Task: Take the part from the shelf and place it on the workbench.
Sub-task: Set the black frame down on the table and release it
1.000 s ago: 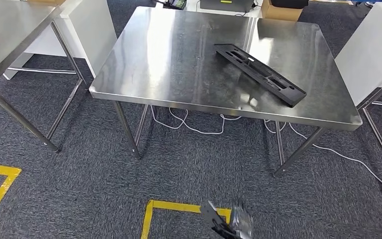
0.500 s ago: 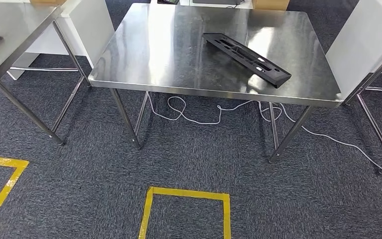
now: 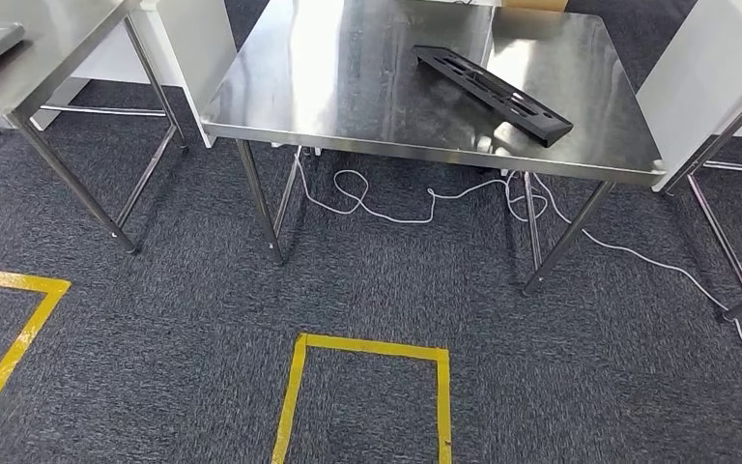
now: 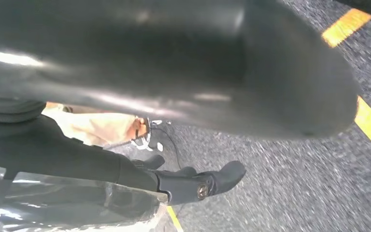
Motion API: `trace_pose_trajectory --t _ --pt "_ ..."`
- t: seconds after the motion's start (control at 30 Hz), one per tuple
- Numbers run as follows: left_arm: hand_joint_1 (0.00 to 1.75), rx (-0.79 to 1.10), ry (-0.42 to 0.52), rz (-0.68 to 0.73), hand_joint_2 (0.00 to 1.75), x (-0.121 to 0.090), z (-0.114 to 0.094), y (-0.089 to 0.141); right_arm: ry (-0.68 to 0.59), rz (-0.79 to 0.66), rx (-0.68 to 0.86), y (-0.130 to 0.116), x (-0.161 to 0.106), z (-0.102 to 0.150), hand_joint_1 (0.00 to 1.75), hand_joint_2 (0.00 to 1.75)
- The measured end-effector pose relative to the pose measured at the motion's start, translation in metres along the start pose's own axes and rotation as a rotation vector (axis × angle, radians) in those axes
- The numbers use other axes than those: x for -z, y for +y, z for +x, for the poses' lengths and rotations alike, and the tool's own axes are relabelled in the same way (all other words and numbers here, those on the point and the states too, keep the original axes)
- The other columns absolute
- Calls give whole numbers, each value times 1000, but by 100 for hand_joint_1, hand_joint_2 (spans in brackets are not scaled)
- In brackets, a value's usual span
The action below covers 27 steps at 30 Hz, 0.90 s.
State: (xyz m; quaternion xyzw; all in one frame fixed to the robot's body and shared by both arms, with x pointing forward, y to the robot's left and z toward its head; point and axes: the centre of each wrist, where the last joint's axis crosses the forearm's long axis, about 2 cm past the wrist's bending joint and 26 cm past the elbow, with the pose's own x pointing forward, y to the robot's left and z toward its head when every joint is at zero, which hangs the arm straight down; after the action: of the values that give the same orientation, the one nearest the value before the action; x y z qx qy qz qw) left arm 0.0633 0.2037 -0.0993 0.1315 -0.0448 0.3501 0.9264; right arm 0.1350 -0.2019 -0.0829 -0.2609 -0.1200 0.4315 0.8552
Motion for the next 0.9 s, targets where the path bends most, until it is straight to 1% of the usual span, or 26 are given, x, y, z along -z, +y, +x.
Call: trace_pose_trajectory --t 0.07,0.2,0.33,0.43,0.6,0.9 --pt "0 1 5 9 0 0 0 0 -20 -15 6 -2 0 1 0 0" --pt "0 10 8 19 0 -1 -1 -1 -51 -39 16 -9 -1 12 0 0" --pt "0 39 -1 0 0 0 -3 1 -24 -27 35 -6 -2 12 0 0" --pt "0 83 -20 -36 0 1 -2 2 22 -16 88 1 -2 3 0 0" --pt "0 191 -63 -93 0 5 3 7 112 -7 211 15 -1 -22 0 0" --pt "0 367 -136 -143 0 8 9 11 220 6 366 26 1 -50 0 0"
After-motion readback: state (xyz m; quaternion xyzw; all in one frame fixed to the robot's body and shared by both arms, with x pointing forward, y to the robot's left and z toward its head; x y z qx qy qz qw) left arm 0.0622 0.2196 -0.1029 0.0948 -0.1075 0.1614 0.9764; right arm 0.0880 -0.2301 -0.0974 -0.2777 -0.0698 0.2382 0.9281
